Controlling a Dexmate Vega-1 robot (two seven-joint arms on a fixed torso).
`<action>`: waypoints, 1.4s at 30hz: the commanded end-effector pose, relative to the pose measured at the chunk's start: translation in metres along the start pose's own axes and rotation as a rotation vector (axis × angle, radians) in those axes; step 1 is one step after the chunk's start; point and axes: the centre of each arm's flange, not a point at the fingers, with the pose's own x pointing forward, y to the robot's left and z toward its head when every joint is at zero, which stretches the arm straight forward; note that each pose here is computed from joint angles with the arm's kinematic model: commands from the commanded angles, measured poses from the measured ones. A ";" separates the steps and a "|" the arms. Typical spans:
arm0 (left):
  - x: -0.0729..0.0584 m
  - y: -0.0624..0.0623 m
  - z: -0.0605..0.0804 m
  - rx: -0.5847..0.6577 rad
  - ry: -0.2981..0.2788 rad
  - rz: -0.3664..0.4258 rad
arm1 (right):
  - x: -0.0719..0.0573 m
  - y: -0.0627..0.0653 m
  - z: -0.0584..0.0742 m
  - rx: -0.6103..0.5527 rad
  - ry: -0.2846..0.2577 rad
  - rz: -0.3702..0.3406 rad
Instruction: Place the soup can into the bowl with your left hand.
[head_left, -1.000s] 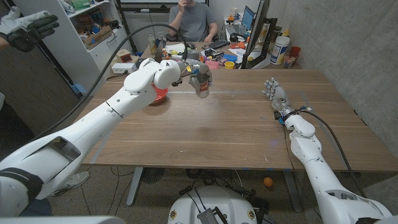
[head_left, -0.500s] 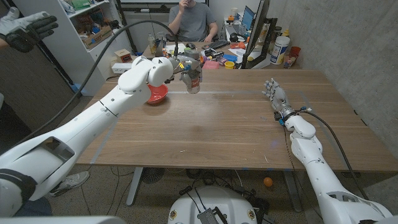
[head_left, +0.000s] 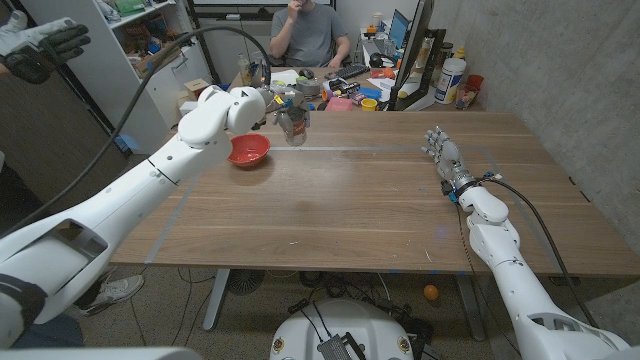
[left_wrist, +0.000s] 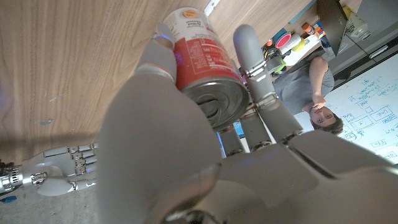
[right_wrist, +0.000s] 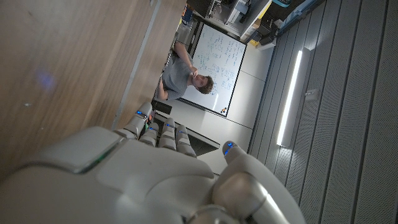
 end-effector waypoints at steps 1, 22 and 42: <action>-0.006 -0.005 -0.025 -0.002 0.056 -0.026 | -0.003 0.003 0.001 -0.010 0.005 0.001; -0.008 -0.019 -0.087 -0.022 0.233 -0.073 | -0.003 0.014 0.004 -0.031 0.007 0.010; -0.008 -0.031 -0.129 0.012 0.386 -0.108 | -0.004 0.022 0.005 -0.044 0.011 0.012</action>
